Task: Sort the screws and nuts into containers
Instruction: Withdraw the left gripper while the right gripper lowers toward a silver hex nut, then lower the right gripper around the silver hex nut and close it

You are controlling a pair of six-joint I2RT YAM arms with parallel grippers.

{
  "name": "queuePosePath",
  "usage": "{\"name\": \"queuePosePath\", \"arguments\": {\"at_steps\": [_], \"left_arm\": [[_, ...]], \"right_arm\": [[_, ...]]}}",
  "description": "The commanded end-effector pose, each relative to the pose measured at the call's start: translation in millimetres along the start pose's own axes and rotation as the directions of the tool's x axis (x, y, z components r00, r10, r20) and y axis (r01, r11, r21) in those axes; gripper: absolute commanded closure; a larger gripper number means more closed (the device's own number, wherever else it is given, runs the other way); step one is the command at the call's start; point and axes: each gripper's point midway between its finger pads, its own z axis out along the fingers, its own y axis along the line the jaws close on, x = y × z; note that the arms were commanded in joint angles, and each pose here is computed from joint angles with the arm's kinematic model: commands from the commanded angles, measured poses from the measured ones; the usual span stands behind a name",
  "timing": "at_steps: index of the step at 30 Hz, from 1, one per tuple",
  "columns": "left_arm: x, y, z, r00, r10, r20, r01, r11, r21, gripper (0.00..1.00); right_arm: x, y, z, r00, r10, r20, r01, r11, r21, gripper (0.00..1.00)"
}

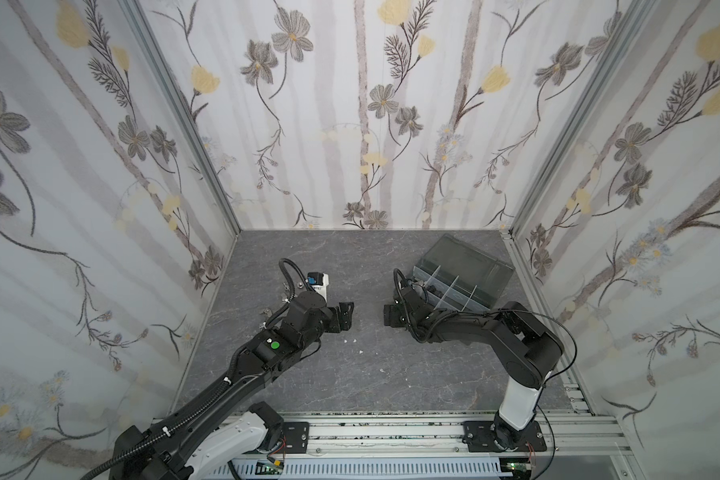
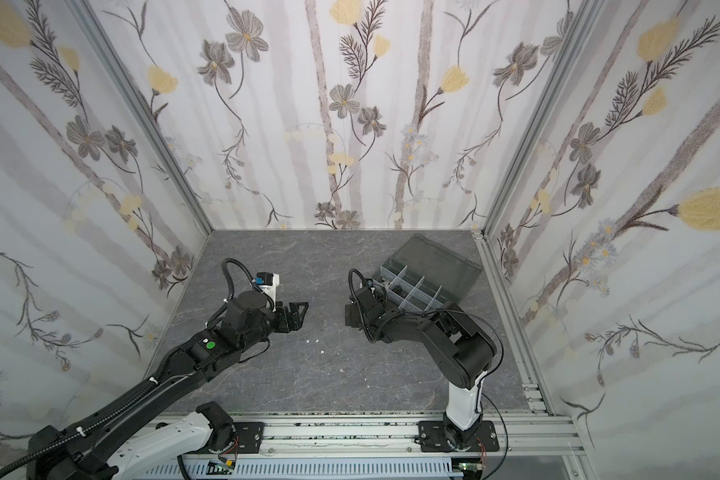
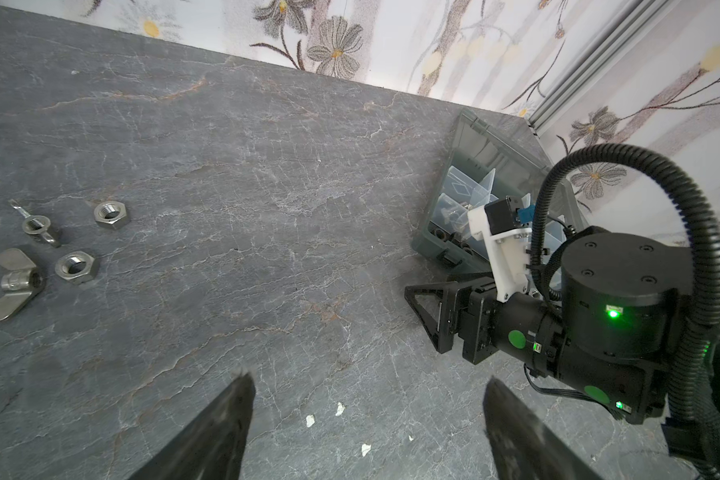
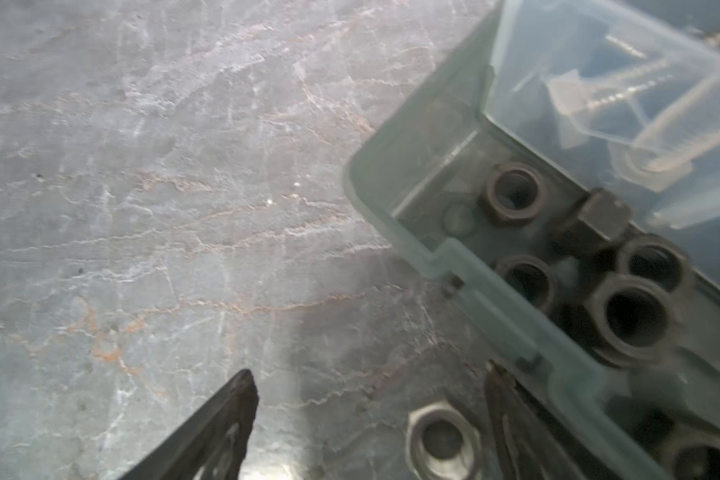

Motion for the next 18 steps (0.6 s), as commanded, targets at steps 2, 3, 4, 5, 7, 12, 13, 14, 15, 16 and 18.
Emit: {"name": "queuePosePath", "arguments": {"at_steps": [2,3,4,5,7,12,13,14,15,16,18], "left_arm": [[-6.2,-2.1,0.6,1.0,0.002,0.026,-0.002,1.0,0.007,0.14],[-6.8,-2.1,0.4,1.0,0.002,0.027,-0.002,1.0,0.007,0.14],[-6.9,-2.8,0.3,1.0,0.002,0.026,-0.002,1.0,0.01,0.14],[-7.0,-2.8,0.1,1.0,0.002,0.026,-0.002,1.0,0.01,0.14],[-8.0,-3.0,-1.0,1.0,0.003,0.029,-0.004,1.0,0.009,0.14],[-9.6,-2.2,-3.9,0.999,0.003,0.036,-0.003,1.0,0.007,0.13],[-8.7,-2.0,-3.9,0.999,0.004,0.034,-0.004,1.0,0.007,0.13],[-8.6,-1.8,-4.2,0.999,0.002,0.034,-0.003,1.0,0.007,0.13],[-8.7,-1.9,-4.3,0.999,0.002,0.034,-0.002,1.0,0.007,0.13],[-9.0,-1.9,-4.3,0.999,0.001,0.035,-0.001,1.0,0.007,0.13],[-7.8,-1.7,-4.2,0.999,0.001,0.033,-0.001,1.0,0.008,0.13]], "right_arm": [[0.3,8.5,5.3,1.0,-0.004,-0.011,0.004,0.999,-0.044,0.15],[1.5,9.6,6.9,1.0,-0.005,-0.018,0.004,0.999,-0.049,0.15],[2.0,11.6,7.8,1.0,-0.006,-0.022,0.004,0.998,-0.058,0.16],[1.3,12.8,8.4,1.0,-0.004,-0.025,0.002,0.998,-0.064,0.18],[1.6,16.8,9.1,1.0,-0.004,-0.031,0.002,0.997,-0.08,0.21],[1.5,22.5,8.0,0.999,-0.012,-0.038,0.008,0.995,-0.096,0.27],[1.8,22.2,7.5,0.999,-0.016,-0.039,0.013,0.996,-0.091,0.27],[2.0,21.9,7.4,0.999,-0.021,-0.04,0.017,0.996,-0.085,0.27],[2.3,20.8,6.9,0.999,-0.027,-0.041,0.023,0.997,-0.077,0.27],[3.8,19.4,6.5,0.998,-0.034,-0.045,0.031,0.997,-0.067,0.27],[5.3,14.7,5.6,0.998,-0.043,-0.051,0.041,0.998,-0.044,0.27]]}}
